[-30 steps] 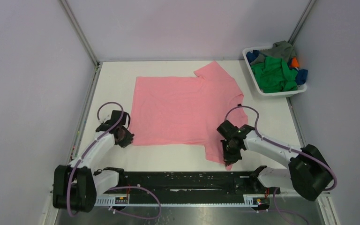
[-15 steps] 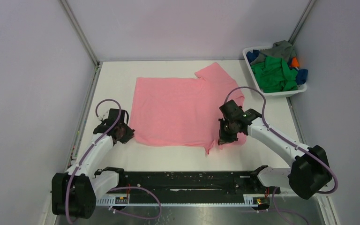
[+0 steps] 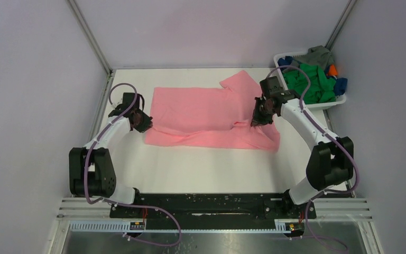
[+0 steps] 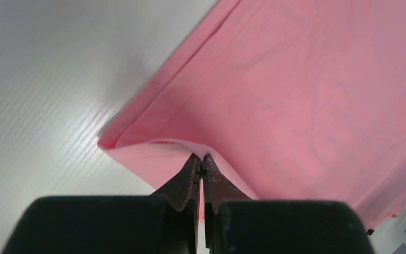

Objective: Fold and stack the t-shirts
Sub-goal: Fold the flattened tshirt in 1/3 of the way

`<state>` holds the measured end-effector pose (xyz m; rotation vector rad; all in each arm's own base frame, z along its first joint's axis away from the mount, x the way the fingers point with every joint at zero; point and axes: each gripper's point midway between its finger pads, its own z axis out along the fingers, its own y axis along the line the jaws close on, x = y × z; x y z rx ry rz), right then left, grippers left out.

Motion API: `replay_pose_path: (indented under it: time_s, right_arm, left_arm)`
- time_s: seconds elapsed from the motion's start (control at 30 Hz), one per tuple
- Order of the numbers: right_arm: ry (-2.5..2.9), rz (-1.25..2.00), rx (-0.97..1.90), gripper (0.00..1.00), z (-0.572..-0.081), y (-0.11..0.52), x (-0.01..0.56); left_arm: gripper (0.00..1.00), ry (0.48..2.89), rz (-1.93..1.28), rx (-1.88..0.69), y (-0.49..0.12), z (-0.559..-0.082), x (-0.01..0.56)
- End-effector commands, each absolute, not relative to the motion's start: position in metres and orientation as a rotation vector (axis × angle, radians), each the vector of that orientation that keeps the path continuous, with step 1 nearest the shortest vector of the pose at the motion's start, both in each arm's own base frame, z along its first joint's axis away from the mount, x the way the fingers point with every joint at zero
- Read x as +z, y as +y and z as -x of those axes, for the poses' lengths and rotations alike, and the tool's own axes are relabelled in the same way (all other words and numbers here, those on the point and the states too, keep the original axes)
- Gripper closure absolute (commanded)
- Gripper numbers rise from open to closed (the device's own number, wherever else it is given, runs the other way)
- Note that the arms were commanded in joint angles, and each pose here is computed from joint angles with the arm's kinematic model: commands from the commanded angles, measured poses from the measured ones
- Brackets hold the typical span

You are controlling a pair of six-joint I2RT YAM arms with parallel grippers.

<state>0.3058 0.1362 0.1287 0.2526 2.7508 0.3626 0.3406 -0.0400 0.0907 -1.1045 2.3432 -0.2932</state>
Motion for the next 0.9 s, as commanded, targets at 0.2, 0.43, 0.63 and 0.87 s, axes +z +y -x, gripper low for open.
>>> replay_pose_path:
  time_s: [0.2, 0.43, 0.63, 0.87]
  right_arm:
    - [2.725, -0.138, 0.275, 0.95, -0.409, 0.119, 0.121]
    - [2.737, -0.211, 0.058, 0.01, -0.446, 0.090, 0.123]
    - [2.764, -0.159, 0.317, 0.01, -0.400, 0.135, 0.092]
    - [2.876, -0.250, 0.366, 0.00, -0.366, 0.145, 0.024]
  left_arm:
    - [1.00, 2.296, 1.106, -0.315, -0.020, -0.416, 0.100]
    - [0.01, 2.344, 1.062, -0.410, -0.036, -0.439, 0.104]
    - [0.01, 2.391, 0.964, -0.508, -0.080, -0.434, 0.101]
    - [0.01, 2.543, 1.017, -0.497, -0.095, -0.408, 0.031]
